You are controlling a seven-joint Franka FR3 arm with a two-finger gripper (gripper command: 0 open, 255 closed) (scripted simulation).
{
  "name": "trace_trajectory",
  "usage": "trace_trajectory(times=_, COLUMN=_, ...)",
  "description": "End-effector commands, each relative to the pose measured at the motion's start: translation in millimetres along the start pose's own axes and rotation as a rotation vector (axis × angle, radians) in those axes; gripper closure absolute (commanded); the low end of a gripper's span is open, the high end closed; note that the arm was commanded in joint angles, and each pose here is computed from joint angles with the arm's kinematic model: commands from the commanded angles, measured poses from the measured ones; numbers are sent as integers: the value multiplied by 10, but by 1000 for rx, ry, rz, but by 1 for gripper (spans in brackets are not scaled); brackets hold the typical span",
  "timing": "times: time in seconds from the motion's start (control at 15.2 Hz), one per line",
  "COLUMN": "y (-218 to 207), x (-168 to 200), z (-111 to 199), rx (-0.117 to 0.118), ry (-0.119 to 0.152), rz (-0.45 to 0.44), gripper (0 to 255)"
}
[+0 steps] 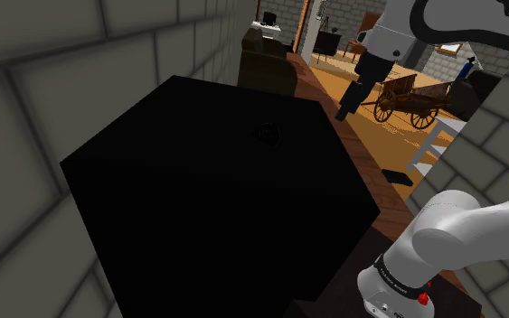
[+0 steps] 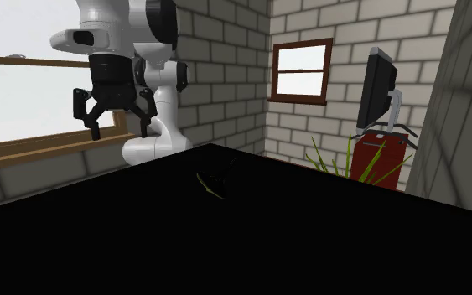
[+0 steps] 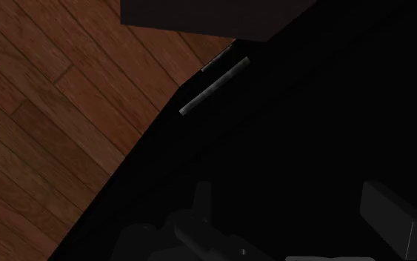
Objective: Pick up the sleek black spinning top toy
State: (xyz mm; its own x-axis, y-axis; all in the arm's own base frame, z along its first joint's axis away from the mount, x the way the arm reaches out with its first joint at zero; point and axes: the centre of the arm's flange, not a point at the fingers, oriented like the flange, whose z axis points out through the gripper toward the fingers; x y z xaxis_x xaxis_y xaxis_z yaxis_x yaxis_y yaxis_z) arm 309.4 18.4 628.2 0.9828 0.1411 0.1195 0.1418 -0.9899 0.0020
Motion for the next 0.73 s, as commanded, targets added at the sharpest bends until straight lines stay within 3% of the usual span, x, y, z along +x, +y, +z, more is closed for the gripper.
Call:
trace_trajectory(times=0.0, y=0, x=0, z=0, rx=0, ry=0, rz=0, gripper=0)
trace_trajectory(times=0.66, y=-1326, x=770, z=72, rx=-146, ry=-23, rz=220, gripper=0)
